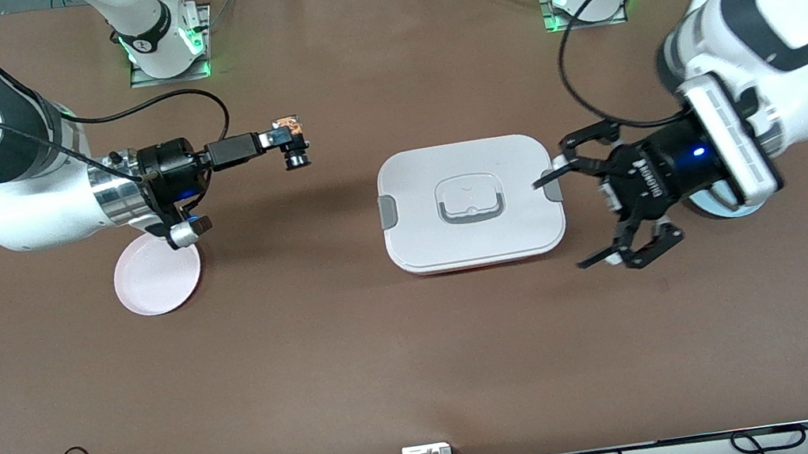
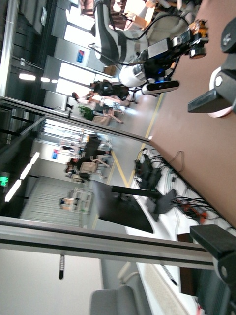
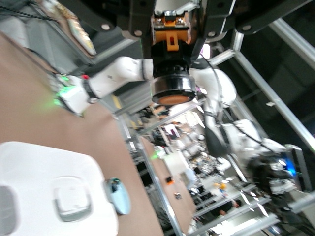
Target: Transfer orange switch to right arm and place
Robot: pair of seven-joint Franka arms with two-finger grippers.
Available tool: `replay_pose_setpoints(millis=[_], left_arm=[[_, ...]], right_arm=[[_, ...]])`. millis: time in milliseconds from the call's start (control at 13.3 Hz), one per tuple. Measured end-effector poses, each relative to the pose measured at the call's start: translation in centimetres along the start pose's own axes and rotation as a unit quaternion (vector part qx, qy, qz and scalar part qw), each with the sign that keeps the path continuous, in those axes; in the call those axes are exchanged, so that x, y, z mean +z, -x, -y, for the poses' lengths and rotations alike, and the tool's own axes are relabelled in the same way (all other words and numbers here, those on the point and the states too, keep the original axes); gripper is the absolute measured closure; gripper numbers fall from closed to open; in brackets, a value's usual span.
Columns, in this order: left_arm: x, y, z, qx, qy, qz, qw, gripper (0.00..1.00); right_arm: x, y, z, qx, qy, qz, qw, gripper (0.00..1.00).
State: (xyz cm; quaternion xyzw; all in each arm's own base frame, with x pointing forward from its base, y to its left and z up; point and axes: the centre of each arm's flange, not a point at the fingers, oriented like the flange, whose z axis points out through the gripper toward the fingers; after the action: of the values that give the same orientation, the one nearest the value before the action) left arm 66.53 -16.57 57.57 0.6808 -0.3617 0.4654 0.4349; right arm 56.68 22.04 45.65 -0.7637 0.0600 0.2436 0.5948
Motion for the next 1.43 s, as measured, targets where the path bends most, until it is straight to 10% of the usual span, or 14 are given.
replay_pose_setpoints(millis=[226, 451, 752, 1429], left_arm=[[-9.1, -2.7, 0.2, -0.018, -0.01, 0.084, 0.996, 0.0], [-19.0, -2.1, 0.9, -0.055, -0.035, 0.173, 0.983, 0.0], [-25.0, -0.9, -0.1, -0.118, -0.081, 0.279, 0.95, 0.0], [-25.7, -0.4, -1.3, -0.1, -0.157, 0.412, 0.892, 0.0]], right_arm=[[-1.5, 0.6, -2.8, -0.042, 0.111, 0.026, 0.993, 0.66], [-3.4, 0.9, -6.2, -0.091, 0.245, 0.059, 0.963, 0.66], [-7.8, 0.6, -10.5, -0.184, 0.403, 0.123, 0.888, 0.66], [-18.6, -3.1, -17.0, -0.341, 0.553, 0.216, 0.729, 0.66]])
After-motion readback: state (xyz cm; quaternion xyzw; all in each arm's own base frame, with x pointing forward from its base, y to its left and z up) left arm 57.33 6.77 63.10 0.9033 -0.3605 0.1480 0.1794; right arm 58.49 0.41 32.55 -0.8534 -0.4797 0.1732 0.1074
